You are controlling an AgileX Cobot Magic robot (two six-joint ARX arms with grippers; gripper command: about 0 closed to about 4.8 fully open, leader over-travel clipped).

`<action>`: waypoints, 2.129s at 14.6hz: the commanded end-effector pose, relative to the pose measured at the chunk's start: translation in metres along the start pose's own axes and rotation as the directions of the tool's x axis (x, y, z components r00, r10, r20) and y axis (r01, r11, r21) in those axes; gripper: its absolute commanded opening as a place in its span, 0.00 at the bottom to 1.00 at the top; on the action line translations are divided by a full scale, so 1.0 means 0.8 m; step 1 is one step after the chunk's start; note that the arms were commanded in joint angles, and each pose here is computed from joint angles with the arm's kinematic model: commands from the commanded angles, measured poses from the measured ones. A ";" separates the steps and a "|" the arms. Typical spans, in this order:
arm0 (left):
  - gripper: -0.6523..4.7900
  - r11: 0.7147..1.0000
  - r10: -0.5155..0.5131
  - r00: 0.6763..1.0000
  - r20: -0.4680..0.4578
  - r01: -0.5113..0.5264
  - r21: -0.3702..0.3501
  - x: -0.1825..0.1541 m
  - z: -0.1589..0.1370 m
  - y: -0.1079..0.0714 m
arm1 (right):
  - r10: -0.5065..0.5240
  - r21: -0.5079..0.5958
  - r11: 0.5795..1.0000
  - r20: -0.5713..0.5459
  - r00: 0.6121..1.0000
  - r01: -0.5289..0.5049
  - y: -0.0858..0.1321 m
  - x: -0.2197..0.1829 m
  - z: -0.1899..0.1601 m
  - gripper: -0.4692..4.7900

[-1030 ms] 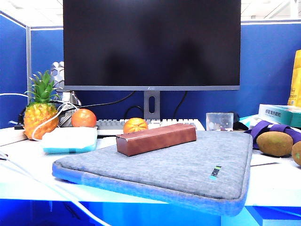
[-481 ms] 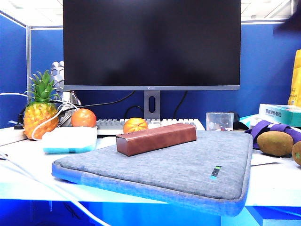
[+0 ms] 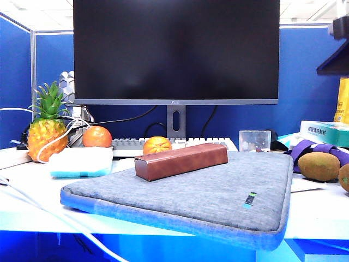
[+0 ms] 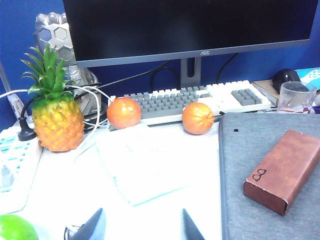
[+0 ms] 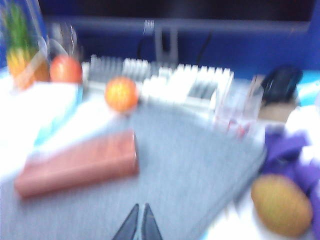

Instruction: Close the glasses case.

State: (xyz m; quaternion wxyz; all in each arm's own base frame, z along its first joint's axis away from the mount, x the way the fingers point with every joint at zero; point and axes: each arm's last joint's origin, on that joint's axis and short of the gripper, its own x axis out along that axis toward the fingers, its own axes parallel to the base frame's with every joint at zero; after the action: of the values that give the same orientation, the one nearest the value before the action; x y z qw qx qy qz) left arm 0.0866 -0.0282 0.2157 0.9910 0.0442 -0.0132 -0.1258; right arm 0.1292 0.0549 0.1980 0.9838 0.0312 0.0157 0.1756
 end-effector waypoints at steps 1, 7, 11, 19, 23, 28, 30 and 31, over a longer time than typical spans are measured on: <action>0.49 1.000 0.011 0.997 0.070 -0.011 0.002 -0.001 0.009 0.001 | -0.107 0.060 0.994 0.319 0.942 0.092 -0.003 -0.010 0.029 0.08; 0.49 0.999 0.017 0.991 0.135 -0.021 0.029 -0.007 0.005 0.001 | -0.114 0.004 0.993 0.112 0.987 0.115 -0.005 -0.009 0.004 0.08; 0.50 0.995 0.004 0.997 0.080 0.004 -0.099 -0.006 -0.003 0.000 | -0.115 0.013 0.993 0.111 0.987 0.114 -0.005 -0.009 0.004 0.08; 0.50 0.995 0.005 0.997 0.076 0.003 -0.099 -0.006 -0.010 0.000 | -0.163 0.027 0.987 0.181 0.970 0.161 -0.013 -0.043 -0.012 0.08; 0.50 0.995 0.006 0.997 0.082 0.002 -0.100 0.000 -0.026 -0.002 | -0.258 0.041 0.966 0.238 0.936 0.256 -0.026 -0.057 -0.017 0.08; 0.50 0.995 0.004 0.998 0.055 0.002 -0.097 0.007 -0.054 -0.005 | -0.306 0.031 0.952 0.181 0.935 0.305 -0.031 -0.056 -0.024 0.08; 0.50 0.995 0.002 0.998 0.056 0.004 -0.097 0.007 -0.054 -0.006 | -0.307 0.031 0.951 0.182 0.934 0.307 -0.032 -0.056 -0.024 0.08; 0.50 0.995 0.003 0.998 0.055 0.003 -0.097 0.007 -0.054 -0.006 | -0.307 0.031 0.951 0.182 0.934 0.307 -0.032 -0.056 -0.024 0.08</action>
State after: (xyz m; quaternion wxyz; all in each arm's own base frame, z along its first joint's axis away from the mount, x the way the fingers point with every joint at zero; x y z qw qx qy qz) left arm 0.0925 -0.0303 0.1711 0.9914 -0.0049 -0.0284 -0.1274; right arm 0.0943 0.0165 0.1799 0.9964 0.0455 -0.0697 0.0160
